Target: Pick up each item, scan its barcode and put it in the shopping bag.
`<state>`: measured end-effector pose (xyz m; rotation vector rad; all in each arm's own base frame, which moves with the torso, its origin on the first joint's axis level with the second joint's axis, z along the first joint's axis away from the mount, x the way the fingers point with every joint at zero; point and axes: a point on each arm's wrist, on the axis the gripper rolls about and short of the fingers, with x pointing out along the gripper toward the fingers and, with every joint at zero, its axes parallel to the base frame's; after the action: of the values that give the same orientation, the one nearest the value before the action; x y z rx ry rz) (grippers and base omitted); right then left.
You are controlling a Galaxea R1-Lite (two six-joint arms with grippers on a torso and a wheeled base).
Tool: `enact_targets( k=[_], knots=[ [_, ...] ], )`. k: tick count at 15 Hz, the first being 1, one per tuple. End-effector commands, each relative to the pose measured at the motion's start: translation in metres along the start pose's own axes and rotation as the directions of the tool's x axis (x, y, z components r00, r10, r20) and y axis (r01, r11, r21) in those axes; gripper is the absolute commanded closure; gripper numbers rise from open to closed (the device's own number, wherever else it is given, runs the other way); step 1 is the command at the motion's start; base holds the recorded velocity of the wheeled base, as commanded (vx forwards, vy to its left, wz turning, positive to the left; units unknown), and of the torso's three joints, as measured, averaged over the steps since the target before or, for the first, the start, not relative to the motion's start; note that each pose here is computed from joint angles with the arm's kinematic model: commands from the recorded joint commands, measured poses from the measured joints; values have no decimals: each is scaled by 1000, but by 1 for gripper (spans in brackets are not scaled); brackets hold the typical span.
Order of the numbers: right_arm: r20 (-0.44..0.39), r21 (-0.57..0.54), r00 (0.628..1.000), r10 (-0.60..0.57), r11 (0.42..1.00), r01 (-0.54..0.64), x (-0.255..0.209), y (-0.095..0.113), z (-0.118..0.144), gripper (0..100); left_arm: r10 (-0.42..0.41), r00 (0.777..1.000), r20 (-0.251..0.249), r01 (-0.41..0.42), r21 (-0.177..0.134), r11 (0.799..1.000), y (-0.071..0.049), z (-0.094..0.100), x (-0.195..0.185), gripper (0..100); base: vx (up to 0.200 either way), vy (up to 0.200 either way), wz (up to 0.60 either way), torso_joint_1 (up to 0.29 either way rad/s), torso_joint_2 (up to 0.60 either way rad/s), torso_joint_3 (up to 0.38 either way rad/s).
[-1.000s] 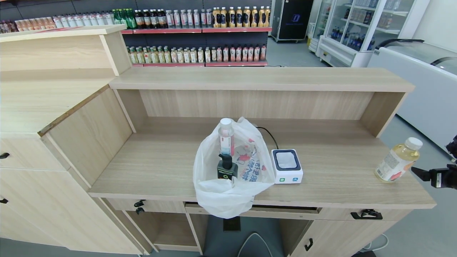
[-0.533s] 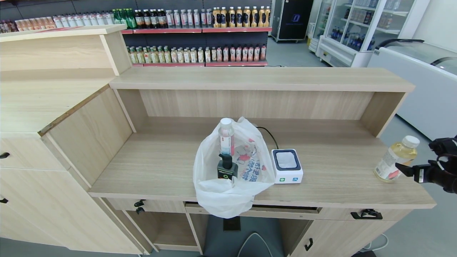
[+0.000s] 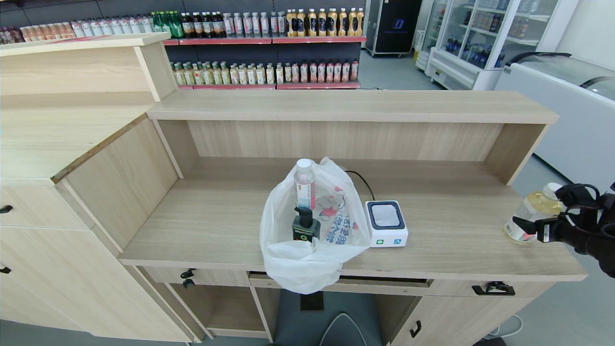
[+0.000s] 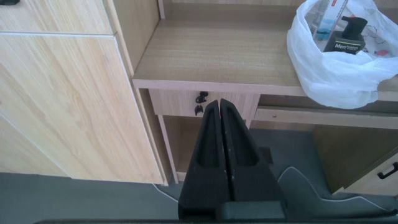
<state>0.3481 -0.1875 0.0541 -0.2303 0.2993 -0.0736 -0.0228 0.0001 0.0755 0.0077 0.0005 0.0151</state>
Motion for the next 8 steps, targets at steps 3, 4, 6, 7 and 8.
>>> enact_targets(
  k=[3,4,6,7,8],
  knots=[
    [16,-11,1000,10,1000,-10,9,4,0,0,0,1000,0,0,0,1000,0,0,0,100,0,0,0,0,0,0],
    [13,-9,1000,11,1000,-11,10,4,-1,0,0,1000,0,0,0,1000,0,0,0,100,0,0,0,0,0,0],
    [10,-9,1000,9,1000,-9,13,4,-3,0,0,1000,0,0,0,1000,0,0,0,100,0,0,0,0,0,0],
    [15,-11,1000,10,1000,-10,15,4,-3,0,0,1000,0,0,0,1000,0,0,0,100,0,0,0,0,0,0],
    [19,-13,1000,9,1000,-9,17,3,-2,0,0,1000,0,0,0,1000,0,0,0,100,0,0,0,0,0,0]
  ],
)
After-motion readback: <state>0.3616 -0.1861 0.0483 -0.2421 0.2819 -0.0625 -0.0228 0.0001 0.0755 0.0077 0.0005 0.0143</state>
